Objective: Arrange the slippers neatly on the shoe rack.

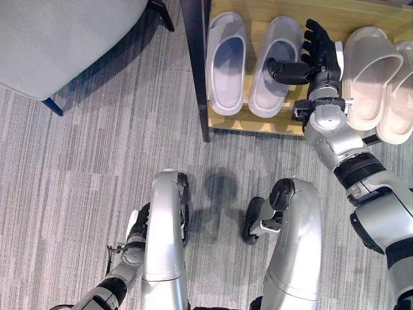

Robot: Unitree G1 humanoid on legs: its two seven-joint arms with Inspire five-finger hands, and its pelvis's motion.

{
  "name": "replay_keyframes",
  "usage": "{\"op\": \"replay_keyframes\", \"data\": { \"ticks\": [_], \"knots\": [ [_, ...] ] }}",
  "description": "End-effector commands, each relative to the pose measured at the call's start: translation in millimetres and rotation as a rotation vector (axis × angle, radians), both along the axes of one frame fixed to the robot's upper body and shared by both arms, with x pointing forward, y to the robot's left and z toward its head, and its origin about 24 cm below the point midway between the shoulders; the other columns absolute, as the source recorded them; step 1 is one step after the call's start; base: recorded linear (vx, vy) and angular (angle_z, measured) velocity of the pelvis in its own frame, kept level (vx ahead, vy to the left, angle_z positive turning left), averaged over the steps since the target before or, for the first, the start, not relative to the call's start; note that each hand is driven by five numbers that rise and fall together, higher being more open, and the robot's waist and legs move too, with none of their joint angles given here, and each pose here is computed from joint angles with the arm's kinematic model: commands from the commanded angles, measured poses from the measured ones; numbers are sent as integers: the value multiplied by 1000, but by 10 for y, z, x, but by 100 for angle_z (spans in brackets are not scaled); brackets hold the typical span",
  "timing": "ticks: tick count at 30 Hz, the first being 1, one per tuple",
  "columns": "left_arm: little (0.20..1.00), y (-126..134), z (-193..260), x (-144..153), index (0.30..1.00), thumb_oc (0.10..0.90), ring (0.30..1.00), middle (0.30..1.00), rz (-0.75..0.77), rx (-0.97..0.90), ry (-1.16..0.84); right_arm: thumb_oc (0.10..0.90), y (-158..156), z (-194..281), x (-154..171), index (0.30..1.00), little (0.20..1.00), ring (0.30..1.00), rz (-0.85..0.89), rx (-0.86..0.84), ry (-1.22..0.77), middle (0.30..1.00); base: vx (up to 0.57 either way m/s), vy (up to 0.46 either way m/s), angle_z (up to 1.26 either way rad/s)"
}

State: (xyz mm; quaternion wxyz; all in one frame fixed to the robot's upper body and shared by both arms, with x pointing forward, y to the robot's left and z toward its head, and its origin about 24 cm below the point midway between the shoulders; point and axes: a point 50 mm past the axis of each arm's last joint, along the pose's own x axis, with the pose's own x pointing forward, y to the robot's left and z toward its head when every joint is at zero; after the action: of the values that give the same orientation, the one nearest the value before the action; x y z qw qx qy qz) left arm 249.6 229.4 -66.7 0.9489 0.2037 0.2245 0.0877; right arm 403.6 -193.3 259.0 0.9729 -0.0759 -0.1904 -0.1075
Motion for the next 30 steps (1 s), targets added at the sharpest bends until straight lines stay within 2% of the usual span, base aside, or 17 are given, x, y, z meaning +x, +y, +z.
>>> {"op": "replay_keyframes", "data": {
  "ticks": [1,4,17,30],
  "knots": [
    [900,-230,-19,-103,900,800,900,900,-105,-45,-33,800,22,600,-243,900,900,900,121,36,-283,900,0,0,0],
    [900,-233,-10,-93,900,800,900,900,-114,-42,-35,800,20,558,-258,900,900,900,147,48,-276,900,0,0,0],
    [900,-287,-56,-125,900,800,900,900,-106,-41,-24,800,-121,527,-365,900,900,900,52,213,-389,900,0,0,0],
    [900,-307,-49,-103,900,800,900,900,-108,-28,-32,800,93,472,-388,900,900,900,153,298,-400,900,0,0,0]
  ]
}}
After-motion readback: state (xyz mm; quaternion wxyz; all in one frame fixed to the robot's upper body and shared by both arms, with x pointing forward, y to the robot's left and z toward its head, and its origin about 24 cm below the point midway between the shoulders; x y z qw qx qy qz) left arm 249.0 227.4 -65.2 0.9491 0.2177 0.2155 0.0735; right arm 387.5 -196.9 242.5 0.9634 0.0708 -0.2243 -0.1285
